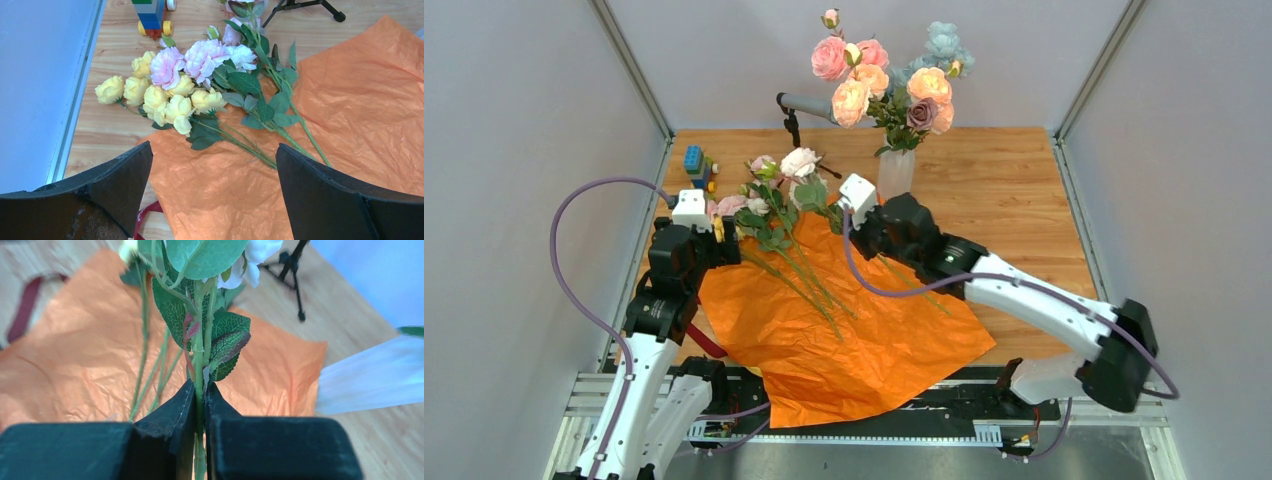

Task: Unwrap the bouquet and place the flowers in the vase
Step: Pick up the fake flower from the wrapping paper.

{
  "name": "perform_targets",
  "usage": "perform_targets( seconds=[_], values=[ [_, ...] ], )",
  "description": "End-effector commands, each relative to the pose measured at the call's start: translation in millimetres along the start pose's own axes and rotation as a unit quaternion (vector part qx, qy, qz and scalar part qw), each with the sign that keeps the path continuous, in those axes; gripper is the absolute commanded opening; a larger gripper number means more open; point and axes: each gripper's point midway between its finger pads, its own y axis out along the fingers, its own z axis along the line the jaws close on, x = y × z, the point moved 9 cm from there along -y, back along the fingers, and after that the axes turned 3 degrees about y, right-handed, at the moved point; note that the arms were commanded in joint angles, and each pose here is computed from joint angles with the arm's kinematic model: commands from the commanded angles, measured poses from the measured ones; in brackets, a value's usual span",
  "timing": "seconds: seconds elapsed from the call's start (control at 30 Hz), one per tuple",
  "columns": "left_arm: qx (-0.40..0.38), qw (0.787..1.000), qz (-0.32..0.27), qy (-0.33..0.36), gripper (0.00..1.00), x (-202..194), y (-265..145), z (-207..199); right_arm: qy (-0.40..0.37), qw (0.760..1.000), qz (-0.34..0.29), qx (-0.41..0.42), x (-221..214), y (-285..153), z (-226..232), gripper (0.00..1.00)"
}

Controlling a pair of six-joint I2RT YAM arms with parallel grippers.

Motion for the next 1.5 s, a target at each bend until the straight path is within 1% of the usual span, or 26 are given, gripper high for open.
perform_targets(
  seconds=[0.0,0.13,0.27,0.4,0.5,0.6,0.63,0.73,0.77,0.83,1.0,1.17,1.3,1.47],
  values=[
    [0.011,1.0,-0.015,-0.003,1.0,3.7,-0.3,2.6,-0.017,0.985,-0.168,0.014,52.0,-63.4,-5.1,0.0],
    [0.015,1.0,-0.013,-0.003,1.0,2.9,-0.2,3.3,-0.008,0.961,-0.275,-0.007,81.5,-113.8,-13.1,0.0],
    [0.015,1.0,-0.013,-0.004,1.0,2.8,-0.2,3.2,0.002,0.934,-0.354,-0.053,103.9,-152.4,-24.9,0.0],
    [0.016,1.0,-0.013,-0.004,1.0,2.9,-0.2,3.3,0.009,0.898,-0.425,-0.111,121.7,-174.5,-37.4,0.0],
    [0.017,1.0,-0.014,-0.004,1.0,3.1,-0.7,3.6,0.021,0.87,-0.468,-0.152,133.2,-177.2,-45.3,0.0],
    [0.019,1.0,-0.016,-0.005,1.0,3.5,-1.4,4.0,0.026,0.846,-0.502,-0.178,143.9,-170.1,-49.4,0.0],
    [0.018,1.0,-0.017,-0.005,1.0,3.6,-1.5,4.0,0.025,0.834,-0.517,-0.189,148.5,-167.0,-51.6,0.0],
    [0.016,1.0,-0.017,-0.005,1.0,3.7,-1.7,3.7,0.025,0.811,-0.542,-0.219,157.2,-148.6,-61.0,0.0],
    [0.016,1.0,-0.018,-0.005,1.0,3.8,-1.9,3.6,0.023,0.809,-0.542,-0.226,157.6,-134.8,-64.7,0.0],
    [0.015,1.0,-0.018,-0.005,1.0,3.9,-2.0,3.6,0.02,0.801,-0.549,-0.238,161.6,-120.5,-73.1,0.0],
    [0.014,1.0,-0.019,-0.005,1.0,4.2,-2.2,3.3,0.004,0.778,-0.568,-0.269,172.7,-97.1,-93.5,0.0],
    [0.008,1.0,-0.021,-0.006,1.0,5.0,-2.8,2.3,-0.004,0.752,-0.592,-0.29,180.8,-87.9,-114.0,0.0],
    [0.011,1.0,-0.021,-0.005,1.0,5.3,-2.9,3.1,-0.02,0.736,-0.605,-0.304,187.0,-81.3,-126.7,0.0],
    [0.016,1.0,-0.021,-0.004,1.0,5.5,-3.0,4.0,-0.038,0.721,-0.62,-0.307,191.4,-73.3,-139.1,0.0]
  ],
)
